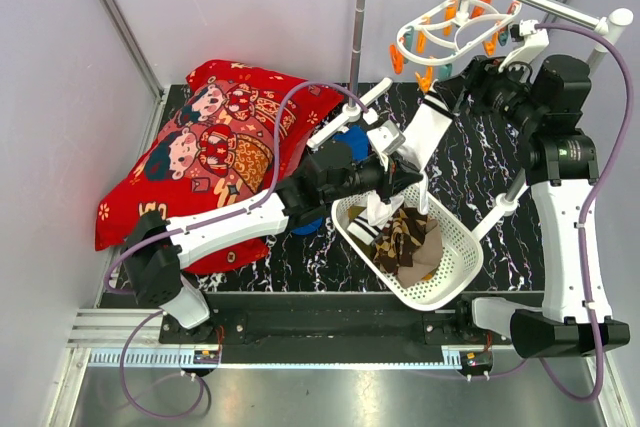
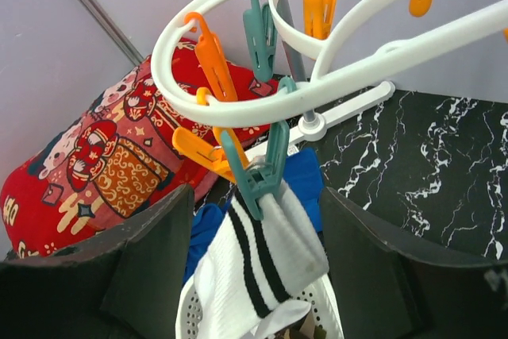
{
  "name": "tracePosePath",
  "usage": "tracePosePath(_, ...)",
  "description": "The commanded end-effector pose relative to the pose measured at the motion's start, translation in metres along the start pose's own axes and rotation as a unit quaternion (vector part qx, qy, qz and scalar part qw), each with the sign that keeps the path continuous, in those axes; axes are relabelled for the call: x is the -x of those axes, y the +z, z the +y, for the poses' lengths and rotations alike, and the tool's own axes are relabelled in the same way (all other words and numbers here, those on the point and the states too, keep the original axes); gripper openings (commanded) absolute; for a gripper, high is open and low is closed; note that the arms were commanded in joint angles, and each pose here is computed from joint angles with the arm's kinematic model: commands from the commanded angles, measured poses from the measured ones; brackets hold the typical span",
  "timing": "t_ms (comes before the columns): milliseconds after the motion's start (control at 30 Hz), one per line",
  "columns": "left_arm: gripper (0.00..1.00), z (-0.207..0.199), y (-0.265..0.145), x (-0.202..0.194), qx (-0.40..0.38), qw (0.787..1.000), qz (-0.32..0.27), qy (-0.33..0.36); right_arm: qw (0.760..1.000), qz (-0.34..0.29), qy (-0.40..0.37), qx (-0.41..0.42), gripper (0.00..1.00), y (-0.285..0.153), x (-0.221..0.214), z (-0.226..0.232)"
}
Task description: Remove the socks clipped to the hanger
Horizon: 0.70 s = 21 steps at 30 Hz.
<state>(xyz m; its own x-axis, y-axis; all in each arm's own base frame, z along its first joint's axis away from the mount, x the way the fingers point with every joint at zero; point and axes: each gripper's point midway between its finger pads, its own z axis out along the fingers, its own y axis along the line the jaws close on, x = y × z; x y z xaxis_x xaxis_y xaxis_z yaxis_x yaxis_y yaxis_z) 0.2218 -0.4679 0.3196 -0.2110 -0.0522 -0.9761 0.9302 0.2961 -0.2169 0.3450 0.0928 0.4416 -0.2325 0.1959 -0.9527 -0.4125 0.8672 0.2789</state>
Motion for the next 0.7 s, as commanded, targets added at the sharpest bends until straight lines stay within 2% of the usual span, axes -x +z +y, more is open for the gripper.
tracePosePath(0, 0.0, -0.021, -0.01, 0.036, -0.034, 0.999, -0.04, 0.012, 0.998, -0.042, -0.045, 0.029, 0.73, 0.001, 0.028, 0.013)
tracePosePath(267, 0.0, -0.029, -0.01, 0.037, -0.055, 0.998, -0.036, 0.015, 0.998, -0.033, -0.031, 0.049, 0.73, 0.013, 0.025, 0.013)
tracePosePath(667, 0.0, -0.027, -0.009, 0.031, -0.054, 0.998, -0.031, 0.011, 0.996, -0.056, -0.023, 0.066, 0.55, 0.018, 0.035, 0.019)
